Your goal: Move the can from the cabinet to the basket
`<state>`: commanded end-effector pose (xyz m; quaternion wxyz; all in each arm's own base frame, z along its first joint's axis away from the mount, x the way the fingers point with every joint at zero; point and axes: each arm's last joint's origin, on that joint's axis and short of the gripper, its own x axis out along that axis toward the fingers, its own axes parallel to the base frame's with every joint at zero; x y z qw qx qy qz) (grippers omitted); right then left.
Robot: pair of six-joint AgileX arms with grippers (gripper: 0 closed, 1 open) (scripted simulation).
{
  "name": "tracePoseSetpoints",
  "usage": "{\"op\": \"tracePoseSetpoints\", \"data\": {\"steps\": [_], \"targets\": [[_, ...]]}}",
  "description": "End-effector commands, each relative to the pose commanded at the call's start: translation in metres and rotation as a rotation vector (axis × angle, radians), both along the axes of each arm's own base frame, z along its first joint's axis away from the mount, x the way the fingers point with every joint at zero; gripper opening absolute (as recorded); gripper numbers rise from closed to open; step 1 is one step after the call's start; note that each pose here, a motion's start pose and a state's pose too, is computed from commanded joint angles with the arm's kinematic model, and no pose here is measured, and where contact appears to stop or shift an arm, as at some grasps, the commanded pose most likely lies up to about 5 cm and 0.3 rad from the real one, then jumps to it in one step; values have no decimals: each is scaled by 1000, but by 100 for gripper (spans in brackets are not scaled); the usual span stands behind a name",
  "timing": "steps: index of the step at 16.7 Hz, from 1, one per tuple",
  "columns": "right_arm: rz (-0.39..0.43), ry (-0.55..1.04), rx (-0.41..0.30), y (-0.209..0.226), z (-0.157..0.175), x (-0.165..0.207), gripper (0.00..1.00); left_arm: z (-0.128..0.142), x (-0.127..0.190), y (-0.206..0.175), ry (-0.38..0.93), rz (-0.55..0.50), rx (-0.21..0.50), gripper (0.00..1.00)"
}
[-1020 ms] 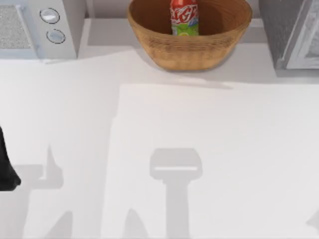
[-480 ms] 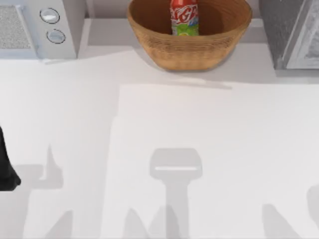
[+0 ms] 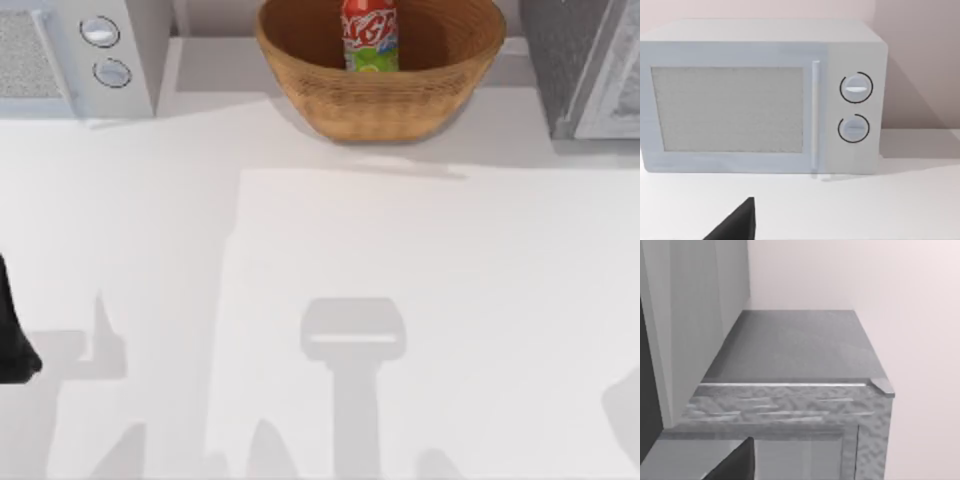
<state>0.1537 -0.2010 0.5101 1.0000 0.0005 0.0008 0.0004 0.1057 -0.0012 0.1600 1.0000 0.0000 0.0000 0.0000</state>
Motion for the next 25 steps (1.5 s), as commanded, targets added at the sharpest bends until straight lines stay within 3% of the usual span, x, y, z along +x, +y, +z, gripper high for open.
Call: {"op": "tracePoseSetpoints", "data": {"steps": [7,15,20,25], "targets": [[56,-9,34,32,5,41,100,0,0,0,0,0,0,100],[145,-23,88,160,11,106,100,0,0,0,0,0,0,100],[118,-22,81,239,10,102,100,0,0,0,0,0,0,100],[51,-6,33,286,4,84,100,0,0,0,0,0,0,100]]}}
